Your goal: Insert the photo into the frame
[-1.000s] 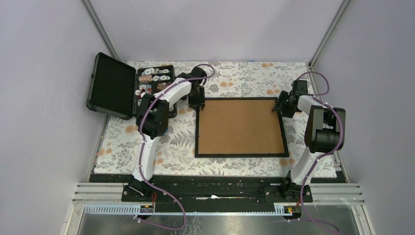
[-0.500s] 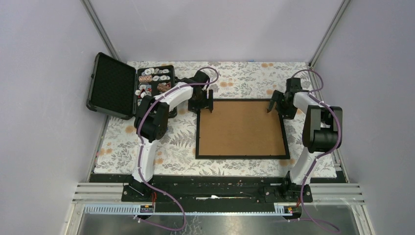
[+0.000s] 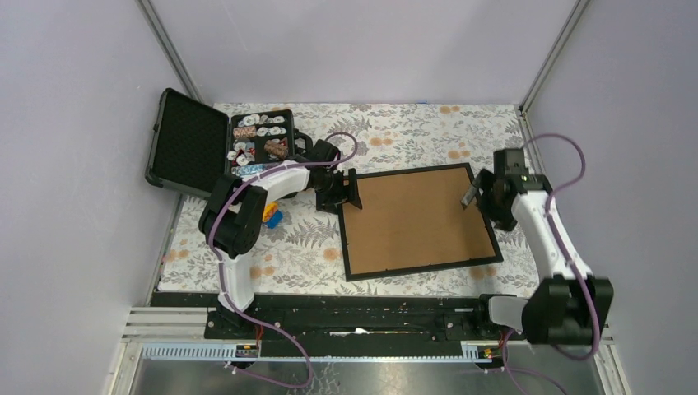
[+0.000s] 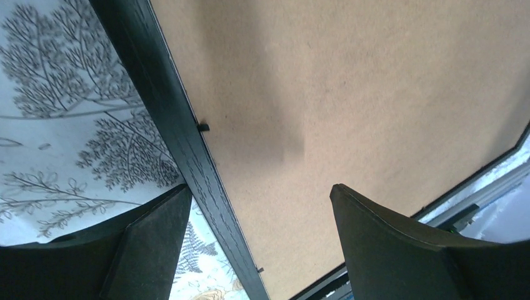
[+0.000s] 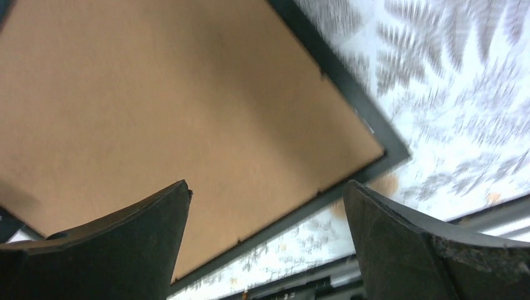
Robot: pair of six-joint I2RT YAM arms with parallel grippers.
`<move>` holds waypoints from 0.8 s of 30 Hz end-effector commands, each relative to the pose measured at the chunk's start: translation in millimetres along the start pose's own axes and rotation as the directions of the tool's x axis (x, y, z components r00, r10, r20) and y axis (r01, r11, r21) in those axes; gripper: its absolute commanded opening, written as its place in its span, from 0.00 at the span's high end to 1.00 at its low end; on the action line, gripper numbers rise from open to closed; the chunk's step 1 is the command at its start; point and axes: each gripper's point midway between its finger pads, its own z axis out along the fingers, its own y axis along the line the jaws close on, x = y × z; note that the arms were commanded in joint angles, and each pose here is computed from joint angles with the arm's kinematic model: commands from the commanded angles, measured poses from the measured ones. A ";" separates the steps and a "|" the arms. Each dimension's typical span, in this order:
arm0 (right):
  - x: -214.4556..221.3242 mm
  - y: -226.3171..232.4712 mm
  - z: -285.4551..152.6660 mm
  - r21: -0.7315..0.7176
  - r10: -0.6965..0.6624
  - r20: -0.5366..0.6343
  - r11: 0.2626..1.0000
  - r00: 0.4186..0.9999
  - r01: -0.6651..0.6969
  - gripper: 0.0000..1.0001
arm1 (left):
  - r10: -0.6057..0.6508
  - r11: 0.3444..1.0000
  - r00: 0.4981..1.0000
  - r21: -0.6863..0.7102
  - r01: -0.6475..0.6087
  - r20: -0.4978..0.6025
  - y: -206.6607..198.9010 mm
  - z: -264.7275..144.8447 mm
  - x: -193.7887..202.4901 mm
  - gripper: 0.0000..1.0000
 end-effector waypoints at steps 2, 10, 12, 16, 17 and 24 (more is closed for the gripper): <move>91.2 -23.0 -11.5 0.010 0.225 -0.178 0.974 0.958 -0.227 0.03 | -0.033 0.996 0.998 0.081 0.037 -0.048 -9.0 -2.7 25.2 0.13; 121.6 -31.8 11.3 0.038 0.329 -0.197 0.944 0.923 -0.329 0.39 | -0.069 0.992 0.996 0.098 0.075 -0.063 -3.6 -1.1 40.6 0.15; 131.7 -36.6 17.2 0.077 0.342 -0.227 0.940 0.912 -0.333 0.39 | -0.074 0.992 0.995 0.095 0.080 -0.064 -1.6 -1.1 43.6 0.16; 131.8 -36.9 33.3 0.083 0.365 -0.204 0.931 0.908 -0.355 0.39 | -0.092 0.991 0.993 0.090 0.098 -0.068 4.3 0.7 51.8 0.18; 129.1 -34.0 38.2 0.068 0.365 -0.195 0.931 0.910 -0.358 0.39 | -0.096 0.991 0.993 0.091 0.102 -0.070 5.6 1.4 54.6 0.18; 84.2 -20.6 68.1 0.062 0.296 -0.108 0.955 0.949 -0.291 0.60 | -0.094 0.992 0.988 0.069 0.103 -0.122 14.9 9.8 83.0 0.24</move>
